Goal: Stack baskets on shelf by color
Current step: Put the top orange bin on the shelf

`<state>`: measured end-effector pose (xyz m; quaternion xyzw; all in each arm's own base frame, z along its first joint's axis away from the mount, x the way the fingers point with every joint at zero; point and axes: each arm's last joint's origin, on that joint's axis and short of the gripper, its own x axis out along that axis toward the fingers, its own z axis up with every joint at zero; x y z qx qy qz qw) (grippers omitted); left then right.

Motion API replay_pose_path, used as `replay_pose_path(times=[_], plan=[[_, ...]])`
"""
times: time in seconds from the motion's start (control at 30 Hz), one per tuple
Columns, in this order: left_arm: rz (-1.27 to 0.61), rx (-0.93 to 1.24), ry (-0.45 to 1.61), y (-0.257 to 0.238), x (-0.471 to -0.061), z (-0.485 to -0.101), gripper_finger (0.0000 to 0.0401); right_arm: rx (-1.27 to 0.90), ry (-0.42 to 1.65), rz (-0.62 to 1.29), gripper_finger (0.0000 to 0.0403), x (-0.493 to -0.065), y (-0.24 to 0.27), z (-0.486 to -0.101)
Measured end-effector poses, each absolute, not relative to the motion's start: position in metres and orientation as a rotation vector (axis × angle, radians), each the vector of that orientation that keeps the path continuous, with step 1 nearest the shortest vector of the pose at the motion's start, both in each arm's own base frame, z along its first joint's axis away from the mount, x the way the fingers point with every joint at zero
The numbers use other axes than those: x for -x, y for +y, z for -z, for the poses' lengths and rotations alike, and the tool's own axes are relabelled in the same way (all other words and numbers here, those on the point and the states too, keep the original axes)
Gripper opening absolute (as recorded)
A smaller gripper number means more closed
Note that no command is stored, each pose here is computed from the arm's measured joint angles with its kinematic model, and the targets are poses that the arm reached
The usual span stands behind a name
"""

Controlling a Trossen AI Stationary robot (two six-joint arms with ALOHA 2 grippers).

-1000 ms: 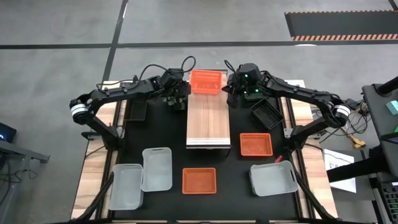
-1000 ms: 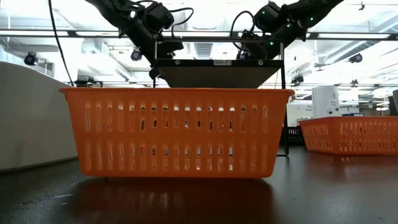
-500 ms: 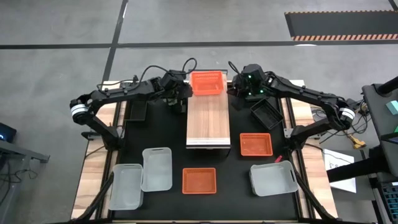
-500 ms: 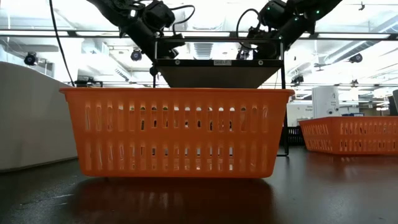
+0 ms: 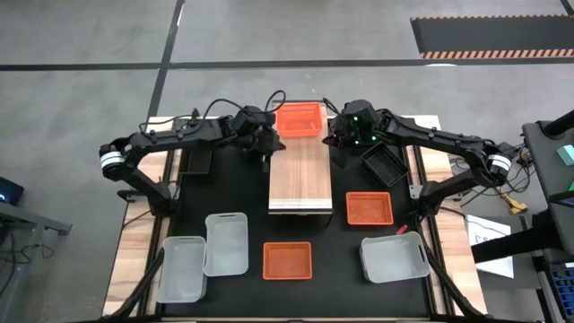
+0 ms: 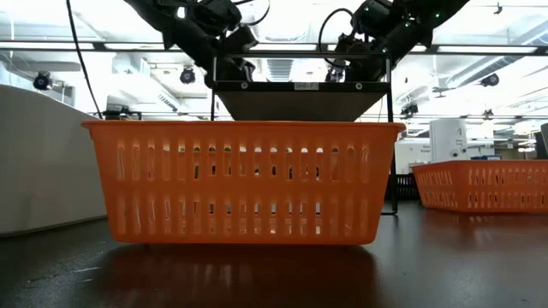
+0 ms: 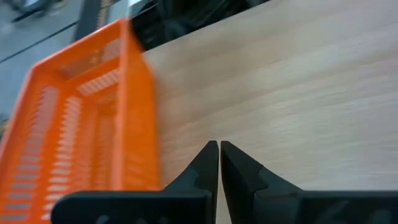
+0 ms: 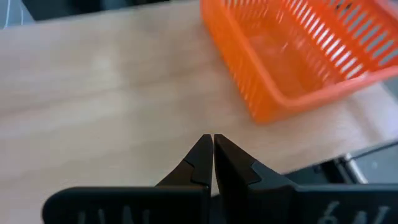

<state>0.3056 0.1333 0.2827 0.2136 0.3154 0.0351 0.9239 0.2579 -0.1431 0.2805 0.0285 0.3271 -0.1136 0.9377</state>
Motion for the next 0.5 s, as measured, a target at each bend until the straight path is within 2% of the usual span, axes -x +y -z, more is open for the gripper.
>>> replay_pose_path(times=[0.23,0.5], plan=[[-0.259,-0.497,0.683,0.1422,-0.3104,-0.2806,0.0002,-0.009,0.577,0.251,0.0009,-0.2629,-0.1465,-0.2879],[-0.267,-0.496,0.689,0.1432,-0.3101,-0.2801,0.0002,-0.002,0.568,0.253,0.0009,-0.2632,-0.1468,-0.2870]])
